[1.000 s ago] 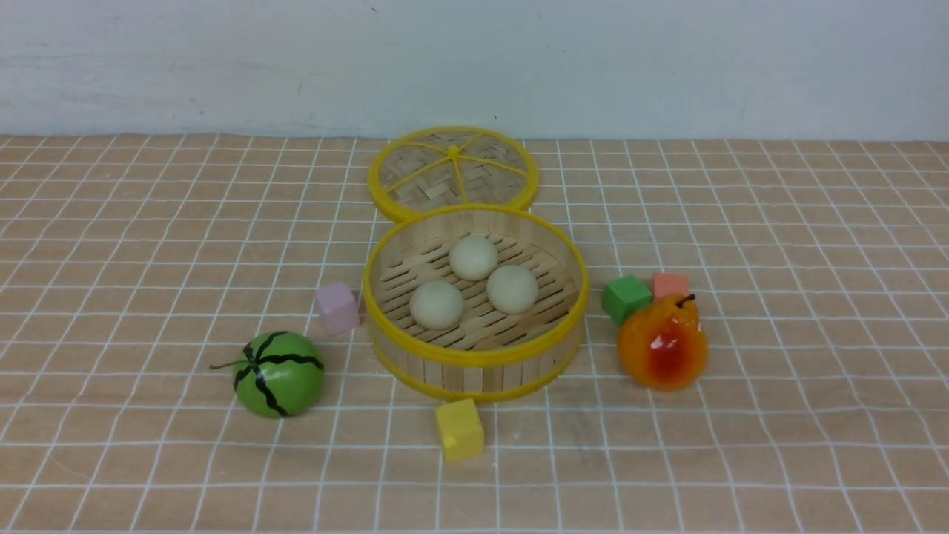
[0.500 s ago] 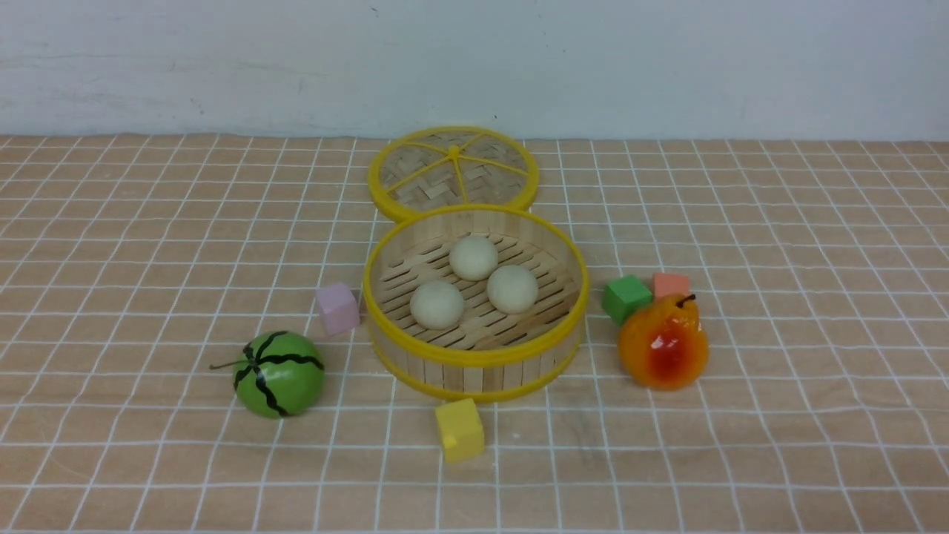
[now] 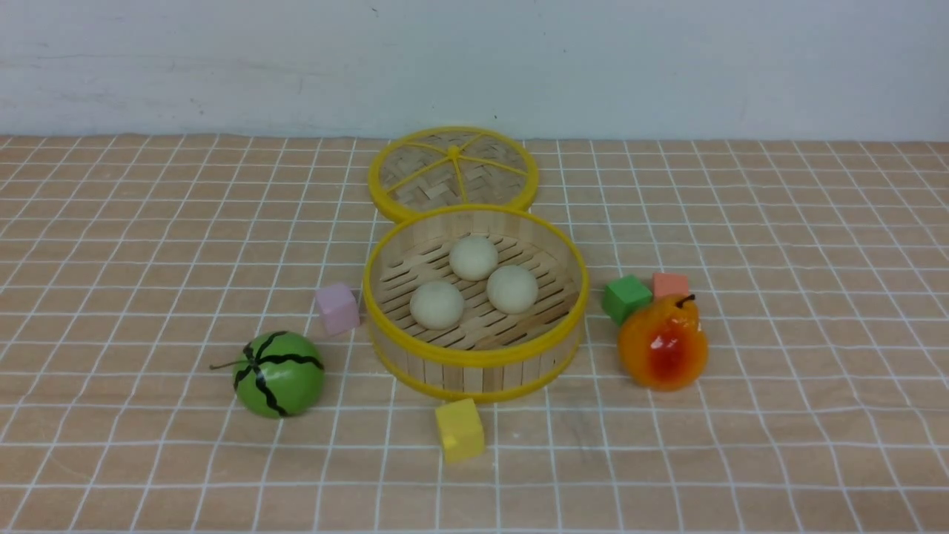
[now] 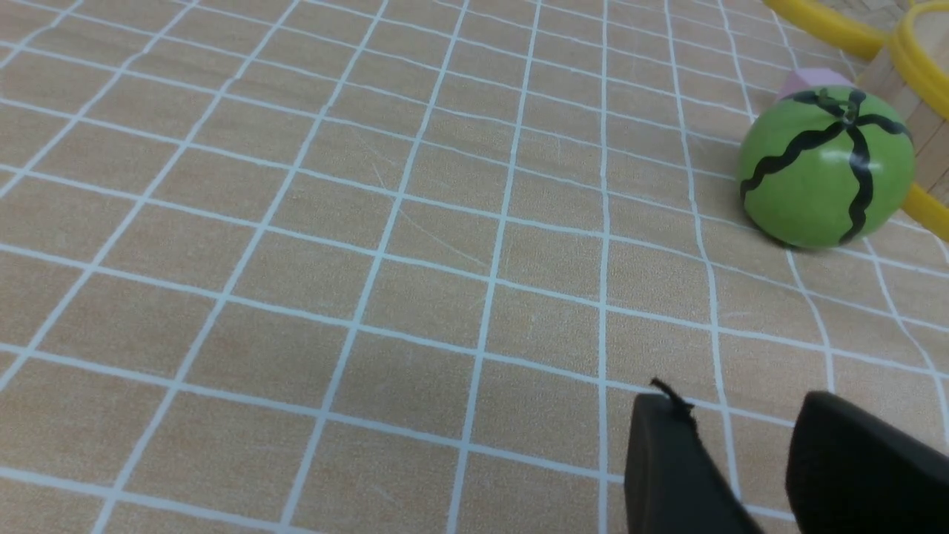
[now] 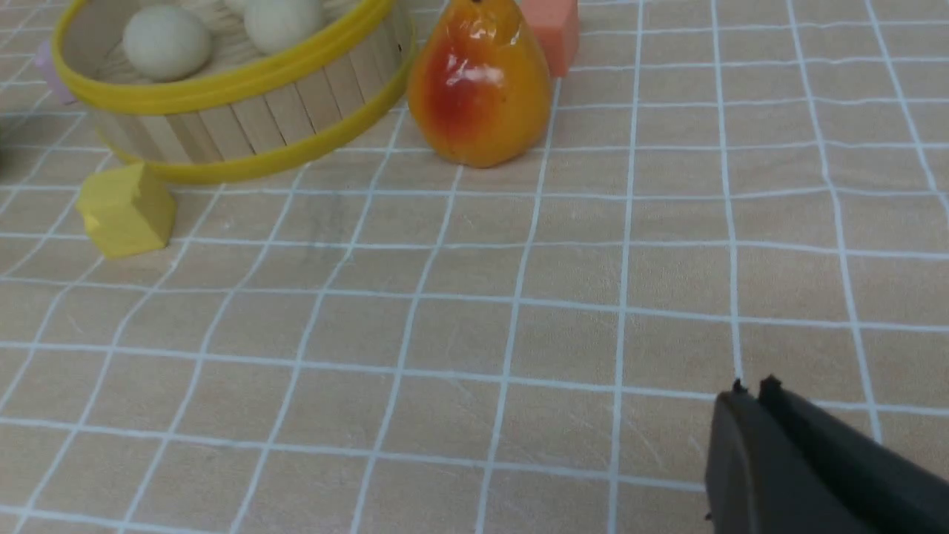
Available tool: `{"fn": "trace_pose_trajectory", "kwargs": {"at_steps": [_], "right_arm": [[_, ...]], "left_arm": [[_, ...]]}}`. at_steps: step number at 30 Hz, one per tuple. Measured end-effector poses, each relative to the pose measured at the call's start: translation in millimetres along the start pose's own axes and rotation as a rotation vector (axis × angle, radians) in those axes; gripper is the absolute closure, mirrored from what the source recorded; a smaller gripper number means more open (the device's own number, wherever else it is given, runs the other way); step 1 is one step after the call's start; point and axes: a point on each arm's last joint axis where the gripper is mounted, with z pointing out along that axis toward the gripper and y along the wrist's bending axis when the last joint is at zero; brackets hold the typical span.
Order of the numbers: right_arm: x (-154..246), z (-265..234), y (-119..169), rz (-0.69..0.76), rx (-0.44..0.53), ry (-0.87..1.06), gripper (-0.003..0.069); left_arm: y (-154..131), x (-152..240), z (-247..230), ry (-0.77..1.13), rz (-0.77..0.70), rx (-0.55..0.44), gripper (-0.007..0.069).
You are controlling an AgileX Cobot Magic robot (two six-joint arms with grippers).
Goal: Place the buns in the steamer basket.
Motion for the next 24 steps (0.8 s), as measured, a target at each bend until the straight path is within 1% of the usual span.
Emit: {"fn": "trace_pose_trajectory", "kwargs": {"at_steps": [4, 7, 8, 11, 15, 18, 20, 24], "right_arm": [[6.9, -0.1, -1.2, 0.002, 0.005, -0.011, 0.0659], [5.7, -5.4, -4.8, -0.011, 0.066, -0.076, 0.0658], [5.6, -5.8, -5.0, -0.010, 0.069, -0.081, 0.0658], [6.7, -10.4, -9.4, -0.002, 0.155, -0.155, 0.0655], [21.6, -2.0, -15.9, 0.005, 0.220, -0.115, 0.0652], [35.6, 6.1, -19.9, 0.002, 0.235, -0.084, 0.0650], [34.0, 6.9, -20.7, -0.005, 0.240, -0.121, 0.0648], [34.2, 7.5, -20.9, -0.010, 0.238, -0.129, 0.0644]], "left_arm": [[0.0, 0.0, 0.0, 0.000, 0.000, 0.000, 0.0387], [0.0, 0.0, 0.0, 0.000, 0.000, 0.000, 0.0387], [0.0, 0.0, 0.0, 0.000, 0.000, 0.000, 0.0387], [0.0, 0.0, 0.0, 0.000, 0.000, 0.000, 0.0387], [0.0, 0.0, 0.0, 0.000, 0.000, 0.000, 0.0387], [0.0, 0.1, 0.0, 0.001, 0.000, 0.000, 0.0387], [0.0, 0.0, 0.0, 0.000, 0.000, 0.000, 0.0387], [0.0, 0.0, 0.0, 0.000, 0.000, 0.000, 0.0387]]}}
